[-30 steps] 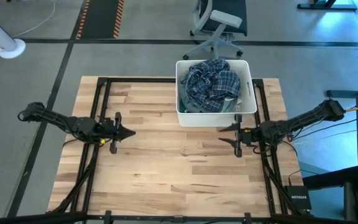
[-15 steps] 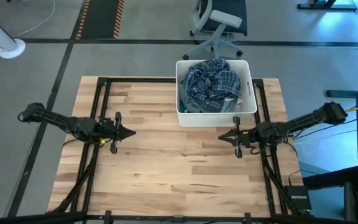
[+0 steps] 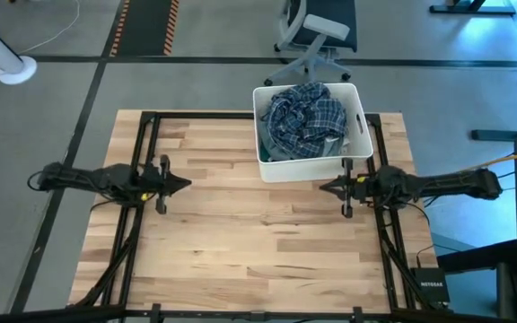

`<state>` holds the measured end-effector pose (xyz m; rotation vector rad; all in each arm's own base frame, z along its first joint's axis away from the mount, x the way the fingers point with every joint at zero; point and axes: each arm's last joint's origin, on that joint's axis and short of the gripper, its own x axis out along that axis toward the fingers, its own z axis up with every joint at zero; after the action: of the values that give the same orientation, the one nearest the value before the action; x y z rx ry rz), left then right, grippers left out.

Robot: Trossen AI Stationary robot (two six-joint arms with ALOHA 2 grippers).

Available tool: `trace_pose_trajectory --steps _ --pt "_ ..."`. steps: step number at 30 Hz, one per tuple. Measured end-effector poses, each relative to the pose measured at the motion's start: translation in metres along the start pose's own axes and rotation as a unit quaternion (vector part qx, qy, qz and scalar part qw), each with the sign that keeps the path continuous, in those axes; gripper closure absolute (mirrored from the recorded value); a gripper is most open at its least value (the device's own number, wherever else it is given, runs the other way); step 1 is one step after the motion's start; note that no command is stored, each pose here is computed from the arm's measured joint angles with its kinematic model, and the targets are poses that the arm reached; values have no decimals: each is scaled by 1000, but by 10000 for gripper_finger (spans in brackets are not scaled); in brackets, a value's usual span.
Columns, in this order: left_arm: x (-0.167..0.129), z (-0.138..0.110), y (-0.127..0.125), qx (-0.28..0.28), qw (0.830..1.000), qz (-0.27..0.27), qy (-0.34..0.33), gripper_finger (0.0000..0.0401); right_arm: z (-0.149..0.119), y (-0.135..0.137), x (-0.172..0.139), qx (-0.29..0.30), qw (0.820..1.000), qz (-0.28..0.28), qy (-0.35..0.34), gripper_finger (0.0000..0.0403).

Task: Sort clothes
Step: Return to Home Position

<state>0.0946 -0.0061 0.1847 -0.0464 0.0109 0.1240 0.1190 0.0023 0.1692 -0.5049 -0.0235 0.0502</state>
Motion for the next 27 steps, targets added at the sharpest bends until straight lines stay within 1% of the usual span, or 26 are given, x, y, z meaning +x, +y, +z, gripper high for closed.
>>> trace_pose_trajectory --steps 2,6,11,15,19,21,24,27 --pt "-4 -2 2 0 1000 4 3 400 1 0 -2 0 1000 -2 -3 380" --pt "-2 -9 3 -5 1000 10 29 400 0 0 -5 0 1000 1 0 388" --pt "-2 -10 2 -10 1000 9 19 400 -6 3 -6 1 999 13 33 383" --pt "-2 -11 3 -4 1000 12 20 400 -9 3 -7 -2 998 1 56 376" --pt "-2 -11 4 2 999 34 19 400 -11 4 -7 -14 997 -6 71 375" --pt "-2 -11 4 2 999 36 19 400 -11 4 -7 -13 997 -1 70 375" --pt "-2 -11 4 3 999 36 19 400 -13 6 -8 -5 997 21 75 375" --pt "-2 -11 4 3 999 36 19 400 -13 6 -8 -5 997 24 70 375"
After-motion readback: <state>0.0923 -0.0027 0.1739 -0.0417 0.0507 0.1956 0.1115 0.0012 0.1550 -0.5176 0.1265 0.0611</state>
